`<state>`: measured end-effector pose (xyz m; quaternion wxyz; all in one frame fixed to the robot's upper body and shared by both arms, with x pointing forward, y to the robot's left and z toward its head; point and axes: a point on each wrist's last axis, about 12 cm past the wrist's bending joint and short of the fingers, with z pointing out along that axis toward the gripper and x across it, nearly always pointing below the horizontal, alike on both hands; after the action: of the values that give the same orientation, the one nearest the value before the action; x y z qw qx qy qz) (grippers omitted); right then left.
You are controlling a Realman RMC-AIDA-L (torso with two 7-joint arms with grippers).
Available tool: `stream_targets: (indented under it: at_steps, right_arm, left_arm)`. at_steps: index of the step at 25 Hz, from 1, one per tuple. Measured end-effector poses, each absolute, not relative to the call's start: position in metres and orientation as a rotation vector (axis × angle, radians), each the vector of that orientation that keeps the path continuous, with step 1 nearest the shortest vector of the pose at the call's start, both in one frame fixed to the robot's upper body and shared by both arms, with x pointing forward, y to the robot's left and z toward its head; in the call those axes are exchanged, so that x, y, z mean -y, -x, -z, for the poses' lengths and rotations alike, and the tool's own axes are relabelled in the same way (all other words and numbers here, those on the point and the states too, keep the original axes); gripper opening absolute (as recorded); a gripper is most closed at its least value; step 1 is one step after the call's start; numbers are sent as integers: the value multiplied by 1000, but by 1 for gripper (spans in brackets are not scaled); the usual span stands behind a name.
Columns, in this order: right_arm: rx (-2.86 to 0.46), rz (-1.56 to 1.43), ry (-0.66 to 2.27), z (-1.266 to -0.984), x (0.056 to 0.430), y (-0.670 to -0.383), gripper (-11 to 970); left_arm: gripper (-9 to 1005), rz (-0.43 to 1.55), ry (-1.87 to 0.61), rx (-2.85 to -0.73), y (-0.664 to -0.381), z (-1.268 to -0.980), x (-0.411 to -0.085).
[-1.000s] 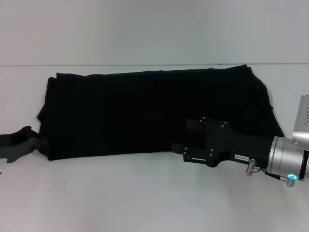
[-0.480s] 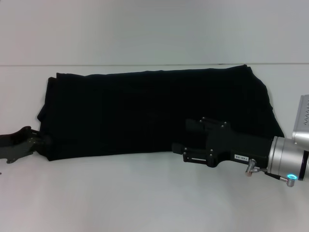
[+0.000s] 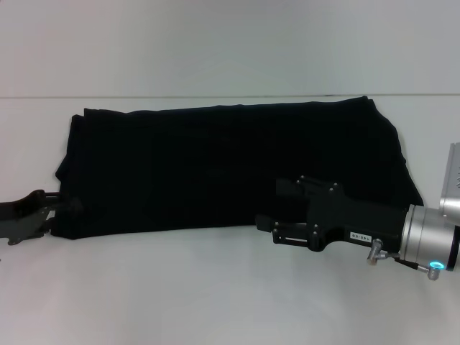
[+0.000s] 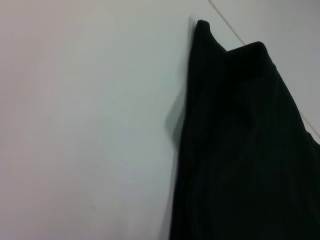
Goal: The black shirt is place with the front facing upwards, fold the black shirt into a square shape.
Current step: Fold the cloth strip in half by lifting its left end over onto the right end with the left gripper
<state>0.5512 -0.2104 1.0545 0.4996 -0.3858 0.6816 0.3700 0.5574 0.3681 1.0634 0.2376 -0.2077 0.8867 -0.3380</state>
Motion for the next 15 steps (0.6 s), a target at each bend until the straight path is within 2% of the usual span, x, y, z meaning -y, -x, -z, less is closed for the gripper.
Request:
stream_targets:
  at_steps: [3,15]
  right_arm:
    - [-1648,-896,933,-1055,210,-551,842]
    - [-1645,-903,934,-1055,210,-550,842]
  left_arm:
    - [586,932,557,-2435,-558,-1064,-366]
    - [579,927,502,-2481,-560,-1064,-358]
